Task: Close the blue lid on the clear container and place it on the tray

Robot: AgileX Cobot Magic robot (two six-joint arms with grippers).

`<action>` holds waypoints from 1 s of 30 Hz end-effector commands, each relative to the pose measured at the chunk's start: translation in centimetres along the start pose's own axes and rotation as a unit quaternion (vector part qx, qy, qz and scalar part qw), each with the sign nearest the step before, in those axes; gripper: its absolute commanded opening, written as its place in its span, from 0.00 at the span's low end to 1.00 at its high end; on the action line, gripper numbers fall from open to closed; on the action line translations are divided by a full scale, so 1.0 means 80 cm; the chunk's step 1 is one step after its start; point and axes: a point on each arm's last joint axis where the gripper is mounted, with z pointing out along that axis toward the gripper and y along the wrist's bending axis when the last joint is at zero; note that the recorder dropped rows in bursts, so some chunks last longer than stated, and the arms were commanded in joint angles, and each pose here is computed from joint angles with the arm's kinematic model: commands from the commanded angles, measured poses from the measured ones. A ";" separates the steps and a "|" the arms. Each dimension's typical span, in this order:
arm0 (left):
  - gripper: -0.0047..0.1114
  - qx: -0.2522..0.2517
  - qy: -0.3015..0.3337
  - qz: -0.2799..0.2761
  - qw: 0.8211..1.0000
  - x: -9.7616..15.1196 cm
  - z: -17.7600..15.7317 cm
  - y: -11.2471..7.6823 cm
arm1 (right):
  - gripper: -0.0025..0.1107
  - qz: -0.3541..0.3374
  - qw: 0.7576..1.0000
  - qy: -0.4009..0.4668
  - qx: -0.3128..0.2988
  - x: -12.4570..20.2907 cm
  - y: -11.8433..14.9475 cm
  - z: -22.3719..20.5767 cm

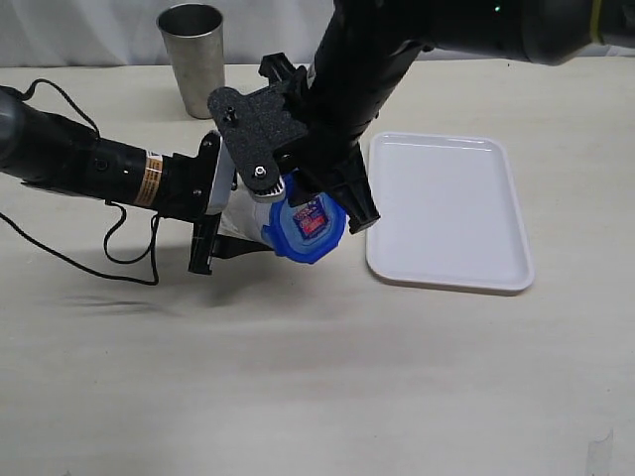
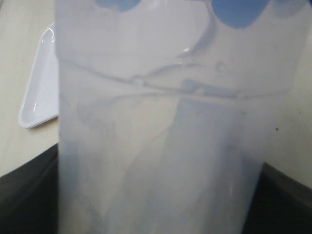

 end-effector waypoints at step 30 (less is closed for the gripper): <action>0.04 -0.032 -0.070 -0.082 0.994 -0.021 0.000 0.010 | 0.37 0.131 0.983 -0.040 0.123 0.003 -0.030 -0.057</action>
